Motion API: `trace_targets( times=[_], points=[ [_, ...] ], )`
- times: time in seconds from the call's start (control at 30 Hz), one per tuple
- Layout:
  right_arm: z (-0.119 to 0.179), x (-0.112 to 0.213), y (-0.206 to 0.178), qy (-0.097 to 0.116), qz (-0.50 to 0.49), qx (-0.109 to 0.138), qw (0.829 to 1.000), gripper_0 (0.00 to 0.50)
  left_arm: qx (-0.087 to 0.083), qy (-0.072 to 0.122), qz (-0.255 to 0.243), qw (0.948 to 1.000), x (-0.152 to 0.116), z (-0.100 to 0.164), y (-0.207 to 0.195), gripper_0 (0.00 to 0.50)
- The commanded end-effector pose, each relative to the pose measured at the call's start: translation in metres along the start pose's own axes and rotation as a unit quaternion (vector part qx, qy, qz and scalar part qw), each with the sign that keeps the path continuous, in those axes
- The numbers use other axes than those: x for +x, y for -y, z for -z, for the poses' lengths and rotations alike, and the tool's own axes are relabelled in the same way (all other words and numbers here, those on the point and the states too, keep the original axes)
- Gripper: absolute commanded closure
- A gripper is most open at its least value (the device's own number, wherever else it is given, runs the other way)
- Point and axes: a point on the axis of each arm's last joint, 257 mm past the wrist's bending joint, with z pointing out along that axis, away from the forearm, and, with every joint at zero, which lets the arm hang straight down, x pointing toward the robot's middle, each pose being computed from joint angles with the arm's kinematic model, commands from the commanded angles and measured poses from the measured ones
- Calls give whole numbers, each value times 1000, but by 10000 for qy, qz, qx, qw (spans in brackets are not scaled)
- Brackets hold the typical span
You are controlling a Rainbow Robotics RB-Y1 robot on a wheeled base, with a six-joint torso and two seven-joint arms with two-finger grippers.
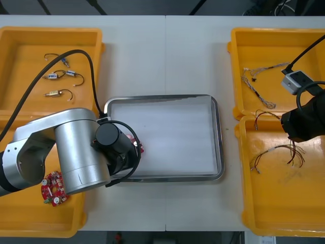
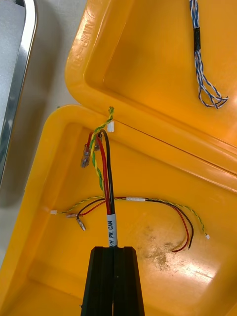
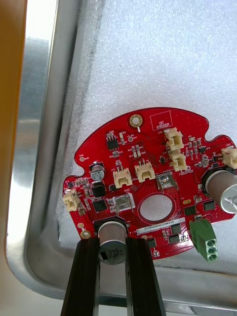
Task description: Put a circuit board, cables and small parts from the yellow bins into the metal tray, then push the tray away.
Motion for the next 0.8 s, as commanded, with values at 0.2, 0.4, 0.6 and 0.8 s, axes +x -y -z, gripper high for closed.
trace_targets(
  times=[0.2,0.4,0.6,0.8],
  points=[
    [14,-10,7,140,153,229,9995,500,264,69,48,9996,1,2,24,475],
    [14,-10,7,140,153,229,9995,500,257,67,91,9996,2,2,23,171],
    [14,-10,7,140,153,229,9995,500,290,112,114,9995,0,5,25,2],
    [14,-10,7,140,153,229,9995,500,464,137,176,9987,-9,27,32,0]
  ],
)
